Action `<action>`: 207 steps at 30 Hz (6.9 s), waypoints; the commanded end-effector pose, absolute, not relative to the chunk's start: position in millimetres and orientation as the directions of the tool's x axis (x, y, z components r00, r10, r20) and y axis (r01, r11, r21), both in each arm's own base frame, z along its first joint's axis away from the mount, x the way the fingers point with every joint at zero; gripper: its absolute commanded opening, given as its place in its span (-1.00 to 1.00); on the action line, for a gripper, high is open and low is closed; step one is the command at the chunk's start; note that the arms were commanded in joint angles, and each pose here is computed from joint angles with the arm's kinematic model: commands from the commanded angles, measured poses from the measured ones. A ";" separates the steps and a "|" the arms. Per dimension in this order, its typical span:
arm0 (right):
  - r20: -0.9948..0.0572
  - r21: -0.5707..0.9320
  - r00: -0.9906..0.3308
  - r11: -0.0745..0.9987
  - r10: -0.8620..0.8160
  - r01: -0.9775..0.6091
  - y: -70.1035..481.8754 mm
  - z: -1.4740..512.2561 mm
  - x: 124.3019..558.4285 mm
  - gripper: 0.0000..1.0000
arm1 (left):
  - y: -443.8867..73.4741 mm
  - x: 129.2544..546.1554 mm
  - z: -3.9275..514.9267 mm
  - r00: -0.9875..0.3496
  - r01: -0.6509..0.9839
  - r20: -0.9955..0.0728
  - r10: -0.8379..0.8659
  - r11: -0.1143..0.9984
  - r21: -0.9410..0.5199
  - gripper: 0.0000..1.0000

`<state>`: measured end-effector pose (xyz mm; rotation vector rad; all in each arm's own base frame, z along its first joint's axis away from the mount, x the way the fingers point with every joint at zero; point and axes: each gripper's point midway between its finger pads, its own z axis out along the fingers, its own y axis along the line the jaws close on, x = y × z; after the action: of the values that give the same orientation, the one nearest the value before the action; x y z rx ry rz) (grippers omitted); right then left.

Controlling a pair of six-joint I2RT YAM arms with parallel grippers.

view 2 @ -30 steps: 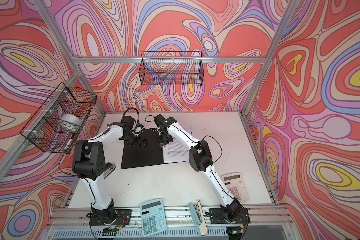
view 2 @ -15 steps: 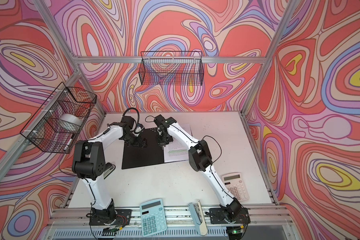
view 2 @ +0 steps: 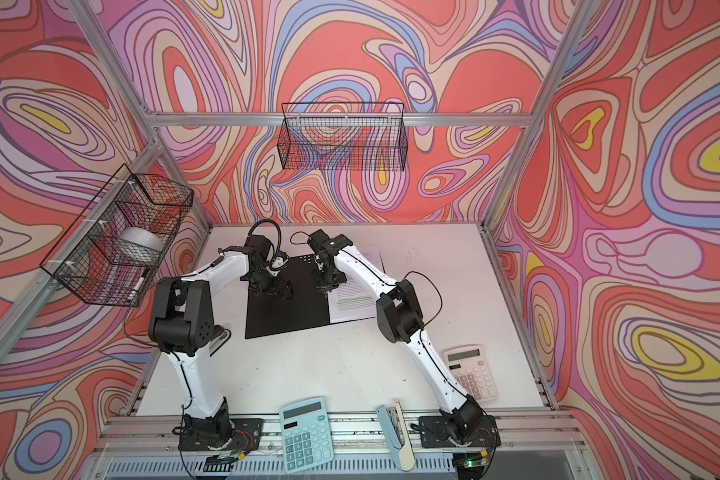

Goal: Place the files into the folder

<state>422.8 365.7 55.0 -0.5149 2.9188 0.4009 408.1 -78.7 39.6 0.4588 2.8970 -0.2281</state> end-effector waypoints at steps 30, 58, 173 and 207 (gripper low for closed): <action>-0.117 0.074 -0.924 0.925 -0.364 -0.373 336.7 6.8 425.4 -0.85 | -58.2 396.7 12.5 -0.888 0.452 -0.071 0.455 0.890 0.057 1.00; -0.098 0.034 -0.922 0.924 -0.375 -0.380 330.6 -7.6 425.7 -0.85 | -57.7 395.6 12.0 -0.886 0.456 -0.071 0.459 0.888 0.060 1.00; -0.085 0.485 -0.967 0.858 0.239 0.170 133.5 21.9 487.1 -0.33 | -38.5 402.0 18.0 -0.988 -0.113 0.131 -0.076 0.945 -0.306 1.00; -0.047 0.342 -0.981 0.926 0.187 0.160 111.3 14.7 470.0 -0.31 | -70.5 411.4 55.1 -0.991 -0.130 0.067 -0.112 0.803 -0.582 1.00</action>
<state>477.9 116.9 29.8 0.2730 2.9479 0.5839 412.9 -60.2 44.7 -0.2197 3.0532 -0.8711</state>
